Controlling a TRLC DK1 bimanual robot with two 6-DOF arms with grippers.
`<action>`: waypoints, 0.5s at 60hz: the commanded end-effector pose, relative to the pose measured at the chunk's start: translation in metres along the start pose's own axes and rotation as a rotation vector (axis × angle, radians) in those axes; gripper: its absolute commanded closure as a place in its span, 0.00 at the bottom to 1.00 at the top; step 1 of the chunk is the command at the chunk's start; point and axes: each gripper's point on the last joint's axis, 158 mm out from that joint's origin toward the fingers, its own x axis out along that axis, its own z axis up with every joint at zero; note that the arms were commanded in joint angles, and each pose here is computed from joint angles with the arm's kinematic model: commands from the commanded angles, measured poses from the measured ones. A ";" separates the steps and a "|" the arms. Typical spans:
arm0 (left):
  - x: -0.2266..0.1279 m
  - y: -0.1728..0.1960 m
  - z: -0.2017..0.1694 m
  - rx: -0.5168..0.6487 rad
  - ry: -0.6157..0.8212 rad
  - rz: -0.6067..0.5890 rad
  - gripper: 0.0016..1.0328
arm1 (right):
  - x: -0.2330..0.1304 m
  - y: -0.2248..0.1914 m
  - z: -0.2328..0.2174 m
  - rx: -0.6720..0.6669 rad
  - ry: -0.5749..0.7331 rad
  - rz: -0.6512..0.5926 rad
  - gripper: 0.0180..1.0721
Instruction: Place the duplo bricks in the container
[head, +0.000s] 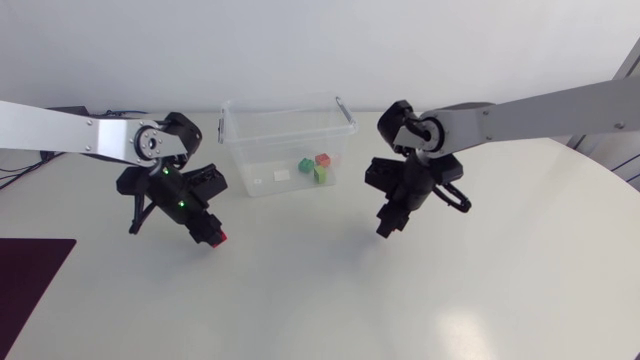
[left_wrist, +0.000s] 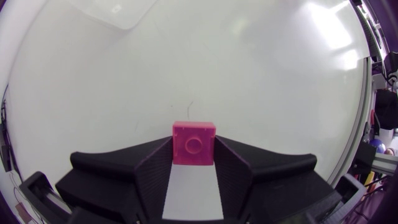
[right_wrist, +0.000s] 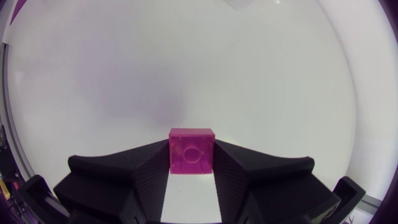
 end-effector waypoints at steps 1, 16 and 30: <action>-0.030 0.007 0.021 -0.011 -0.081 0.032 0.72 | -0.027 -0.010 0.018 0.011 -0.060 -0.034 0.75; -0.081 0.021 0.062 -0.049 -0.223 0.066 0.72 | -0.072 -0.028 0.057 0.064 -0.184 -0.070 0.75; -0.112 0.036 0.100 -0.113 -0.351 0.094 0.72 | -0.107 -0.043 0.093 0.118 -0.299 -0.094 0.75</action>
